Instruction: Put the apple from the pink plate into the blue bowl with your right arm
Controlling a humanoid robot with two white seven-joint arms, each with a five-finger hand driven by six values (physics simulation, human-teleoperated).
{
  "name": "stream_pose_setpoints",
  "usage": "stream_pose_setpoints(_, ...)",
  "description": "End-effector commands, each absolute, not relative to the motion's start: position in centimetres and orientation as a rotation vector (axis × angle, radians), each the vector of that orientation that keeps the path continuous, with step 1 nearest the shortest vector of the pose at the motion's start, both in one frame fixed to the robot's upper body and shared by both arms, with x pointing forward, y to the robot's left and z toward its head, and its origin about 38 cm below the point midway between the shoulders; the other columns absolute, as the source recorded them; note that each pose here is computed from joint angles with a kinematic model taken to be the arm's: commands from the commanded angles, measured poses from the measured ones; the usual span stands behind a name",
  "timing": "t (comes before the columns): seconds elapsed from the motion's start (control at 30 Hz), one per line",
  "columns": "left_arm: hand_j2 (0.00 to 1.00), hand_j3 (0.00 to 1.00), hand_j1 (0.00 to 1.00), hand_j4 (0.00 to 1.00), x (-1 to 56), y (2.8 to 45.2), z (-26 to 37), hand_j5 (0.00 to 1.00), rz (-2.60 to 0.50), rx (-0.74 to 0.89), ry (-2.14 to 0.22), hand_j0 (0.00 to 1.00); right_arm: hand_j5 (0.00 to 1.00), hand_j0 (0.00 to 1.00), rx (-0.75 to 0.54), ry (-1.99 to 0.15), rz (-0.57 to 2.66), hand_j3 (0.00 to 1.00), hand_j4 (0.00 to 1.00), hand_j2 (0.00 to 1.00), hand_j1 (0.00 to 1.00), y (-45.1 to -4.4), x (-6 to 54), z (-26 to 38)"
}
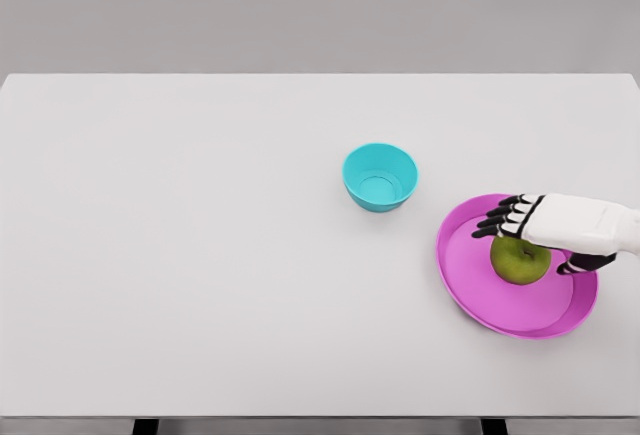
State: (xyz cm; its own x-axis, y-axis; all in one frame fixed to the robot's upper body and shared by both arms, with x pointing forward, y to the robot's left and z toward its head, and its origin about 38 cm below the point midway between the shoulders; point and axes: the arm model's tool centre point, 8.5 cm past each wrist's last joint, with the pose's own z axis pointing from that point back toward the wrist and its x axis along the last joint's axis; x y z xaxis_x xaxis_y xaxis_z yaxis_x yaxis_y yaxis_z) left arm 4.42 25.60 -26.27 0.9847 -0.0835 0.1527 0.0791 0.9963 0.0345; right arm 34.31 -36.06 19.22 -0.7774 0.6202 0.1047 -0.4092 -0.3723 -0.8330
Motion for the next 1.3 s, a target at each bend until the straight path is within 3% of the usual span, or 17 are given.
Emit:
stream_pose_setpoints(0.0, 1.0, 1.0, 1.0, 1.0, 4.4, 25.6, -26.3, 1.0, -0.082, 0.028, -0.155, 1.0, 1.0, 1.0, -0.291, -1.231, 2.149, 1.0, 1.0, 1.0, 1.0, -36.0, 34.4, 18.9)
stream_pose_setpoints(0.77, 1.0, 1.0, 1.0, 1.0, 4.4, 25.6, -26.3, 1.0, -0.082, 0.028, -0.155, 1.0, 0.99, 0.99, -0.251, -1.203, 2.137, 0.99, 0.99, 0.99, 0.99, -35.9, 34.4, 17.1)
stream_pose_setpoints(0.87, 1.0, 1.0, 1.0, 1.0, 4.4, 25.6, -26.3, 1.0, -0.082, 0.028, -0.155, 1.0, 0.63, 0.63, -0.252, -1.202, 2.139, 0.63, 0.63, 0.63, 0.63, -35.9, 34.4, 17.1)
stream_pose_setpoints(0.93, 1.0, 1.0, 1.0, 1.0, 4.5, 25.6, -26.3, 1.0, -0.082, 0.028, -0.156, 1.0, 0.49, 0.49, -0.252, -1.202, 2.139, 0.49, 0.49, 0.49, 0.49, -35.9, 34.4, 17.1)
stream_pose_setpoints(1.27, 1.0, 1.0, 1.0, 1.0, 4.4, 25.6, -26.3, 1.0, -0.082, 0.028, -0.155, 1.0, 0.48, 0.48, -0.296, -1.225, 2.139, 0.48, 0.48, 0.48, 0.48, -36.0, 35.2, 18.5)
